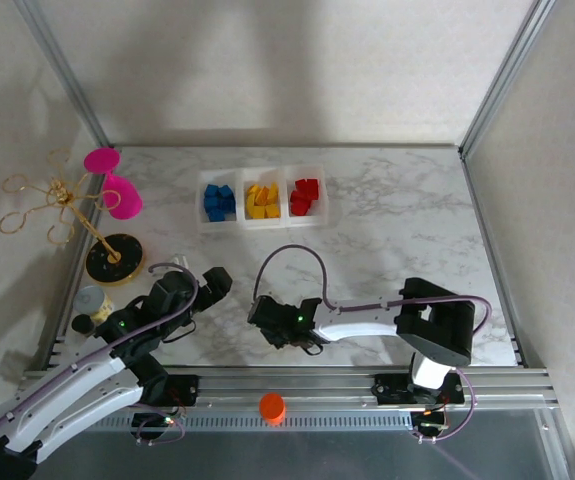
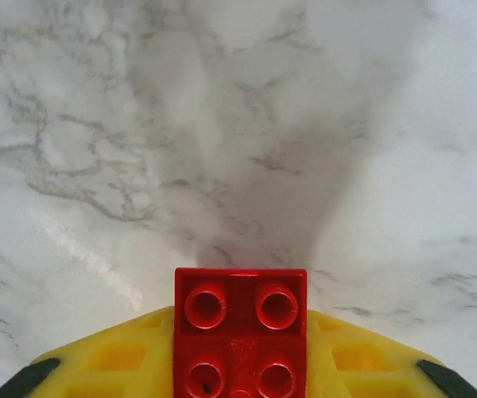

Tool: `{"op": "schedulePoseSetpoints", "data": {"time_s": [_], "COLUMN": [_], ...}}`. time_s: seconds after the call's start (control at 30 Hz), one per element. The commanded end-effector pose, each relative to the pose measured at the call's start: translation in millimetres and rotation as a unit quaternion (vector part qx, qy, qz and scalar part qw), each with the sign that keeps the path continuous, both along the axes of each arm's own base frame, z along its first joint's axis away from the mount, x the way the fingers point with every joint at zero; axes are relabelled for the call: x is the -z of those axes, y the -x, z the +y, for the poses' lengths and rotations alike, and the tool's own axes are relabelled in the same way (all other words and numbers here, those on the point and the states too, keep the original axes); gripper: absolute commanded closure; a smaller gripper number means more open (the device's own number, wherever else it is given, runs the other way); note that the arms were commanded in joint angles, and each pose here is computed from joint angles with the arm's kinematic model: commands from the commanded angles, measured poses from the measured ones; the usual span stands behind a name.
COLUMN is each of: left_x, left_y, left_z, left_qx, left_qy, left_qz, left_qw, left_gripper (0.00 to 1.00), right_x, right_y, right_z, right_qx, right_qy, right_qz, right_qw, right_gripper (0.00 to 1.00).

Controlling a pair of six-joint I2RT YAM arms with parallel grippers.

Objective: Sort the legos into containers by color
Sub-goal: Pick up the lego from the bottom-center of the table, then place the lego in the container.

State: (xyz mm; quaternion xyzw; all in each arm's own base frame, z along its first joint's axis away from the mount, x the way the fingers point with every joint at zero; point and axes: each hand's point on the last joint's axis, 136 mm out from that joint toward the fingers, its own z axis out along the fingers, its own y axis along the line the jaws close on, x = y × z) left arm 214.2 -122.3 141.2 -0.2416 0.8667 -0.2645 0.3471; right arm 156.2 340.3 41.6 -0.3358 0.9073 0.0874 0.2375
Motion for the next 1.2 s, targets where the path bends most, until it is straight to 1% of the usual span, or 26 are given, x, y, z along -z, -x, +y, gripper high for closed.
{"op": "schedulePoseSetpoints", "data": {"time_s": [0.0, 0.1, 0.3, 0.4, 0.53, 0.63, 0.7, 0.83, 0.93, 1.0, 1.07, 1.17], "left_x": [-21.0, -31.1, -49.0, -57.8, -69.8, -76.3, -77.7, -72.6, -66.6, -65.3, -65.6, -69.8], "left_y": [-12.4, -21.5, -43.2, -54.3, -69.1, -77.9, -82.7, -90.6, -95.7, -98.6, -99.9, -100.4], "left_z": [0.2, -7.7, -20.6, -27.1, -33.9, -36.2, -39.7, -43.8, -45.4, -46.2, -45.6, -41.2], "left_qx": [-0.012, -0.007, -0.003, -0.003, -0.001, -0.002, 0.000, 0.000, 0.001, 0.002, 0.002, -0.004], "left_qy": [-0.002, 0.002, -0.005, -0.006, -0.022, -0.030, -0.028, -0.027, -0.030, -0.031, -0.034, -0.036], "left_qz": [-0.025, -0.038, -0.066, -0.081, -0.092, -0.101, -0.104, -0.100, -0.094, -0.091, -0.090, -0.095], "left_qw": [1.000, 0.999, 0.998, 0.997, 0.996, 0.994, 0.994, 0.995, 0.995, 0.995, 0.995, 0.995], "left_gripper": [0.00, 0.00, 0.00, 0.00, 0.00, 0.00, 0.00, 0.00, 0.00, 0.00, 0.00, 0.00], "right_x": [-44.8, -64.3, -91.4, -103.7, -112.8, -111.0, -106.9, -93.6, -89.2, -93.9, -105.4, -135.7], "right_y": [-34.2, -68.2, -155.9, -204.3, -268.6, -304.9, -329.4, -364.9, -382.9, -389.8, -391.2, -384.1], "right_z": [2.1, -4.4, -25.8, -27.3, -30.5, -29.8, -37.6, -50.1, -51.5, -47.5, -45.2, -49.3], "right_qx": [0.056, 0.097, 0.190, 0.216, 0.245, 0.257, 0.269, 0.296, 0.296, 0.285, 0.276, 0.273], "right_qy": [-0.055, -0.073, -0.085, -0.103, -0.103, -0.100, -0.093, -0.078, -0.085, -0.082, -0.085, -0.107], "right_qz": [-0.018, -0.037, -0.086, -0.109, -0.141, -0.150, -0.160, -0.167, -0.164, -0.169, -0.175, -0.193], "right_qw": [0.997, 0.992, 0.974, 0.965, 0.954, 0.949, 0.945, 0.937, 0.937, 0.940, 0.941, 0.936], "right_gripper": [0.74, 0.73, 0.72, 0.73, 0.72, 0.72, 0.71, 0.71, 0.68, 0.59, 0.47, 0.40]}}
